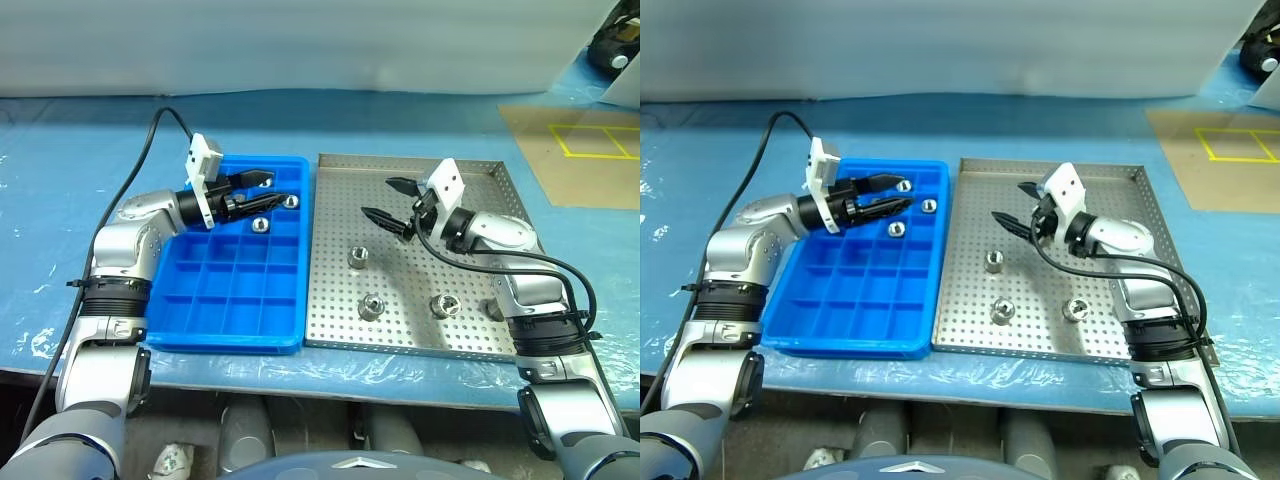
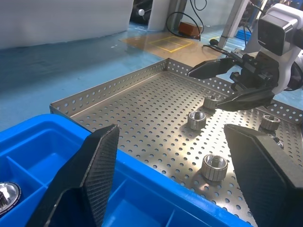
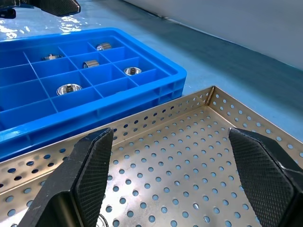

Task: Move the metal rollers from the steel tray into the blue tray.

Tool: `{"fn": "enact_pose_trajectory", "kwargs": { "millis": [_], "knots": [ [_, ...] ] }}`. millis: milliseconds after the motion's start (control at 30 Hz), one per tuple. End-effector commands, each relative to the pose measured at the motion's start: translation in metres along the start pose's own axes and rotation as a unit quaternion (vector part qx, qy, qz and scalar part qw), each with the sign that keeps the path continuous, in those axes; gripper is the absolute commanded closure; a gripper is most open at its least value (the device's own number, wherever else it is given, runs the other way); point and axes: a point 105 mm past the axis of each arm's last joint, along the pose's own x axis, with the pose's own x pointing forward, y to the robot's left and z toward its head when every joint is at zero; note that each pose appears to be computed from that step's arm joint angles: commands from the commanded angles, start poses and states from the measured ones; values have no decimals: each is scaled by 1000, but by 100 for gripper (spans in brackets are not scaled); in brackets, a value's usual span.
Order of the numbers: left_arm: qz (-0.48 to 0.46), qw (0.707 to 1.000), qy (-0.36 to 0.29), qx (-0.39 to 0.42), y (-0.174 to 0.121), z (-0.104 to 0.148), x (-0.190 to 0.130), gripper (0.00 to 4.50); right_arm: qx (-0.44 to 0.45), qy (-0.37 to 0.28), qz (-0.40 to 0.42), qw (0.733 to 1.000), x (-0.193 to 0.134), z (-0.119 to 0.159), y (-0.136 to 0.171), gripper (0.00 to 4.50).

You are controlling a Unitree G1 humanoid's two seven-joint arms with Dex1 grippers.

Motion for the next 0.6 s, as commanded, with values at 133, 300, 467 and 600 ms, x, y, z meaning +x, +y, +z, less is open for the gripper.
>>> {"fn": "enact_pose_trajectory", "kwargs": {
  "millis": [133,300,467,600],
  "knots": [
    [-12,1000,-12,19,-5,11,1,78,-19,-15,3,1000,-2,13,-1,51],
    [-15,1000,-10,20,-4,12,1,78,-19,-14,5,1000,-5,14,-1,51],
    [-17,1000,-8,21,-4,12,1,78,-20,-12,4,1000,-7,13,-2,51],
    [-39,999,5,31,-6,16,4,78,-7,-6,44,999,-18,20,1,51]
  ]
}}
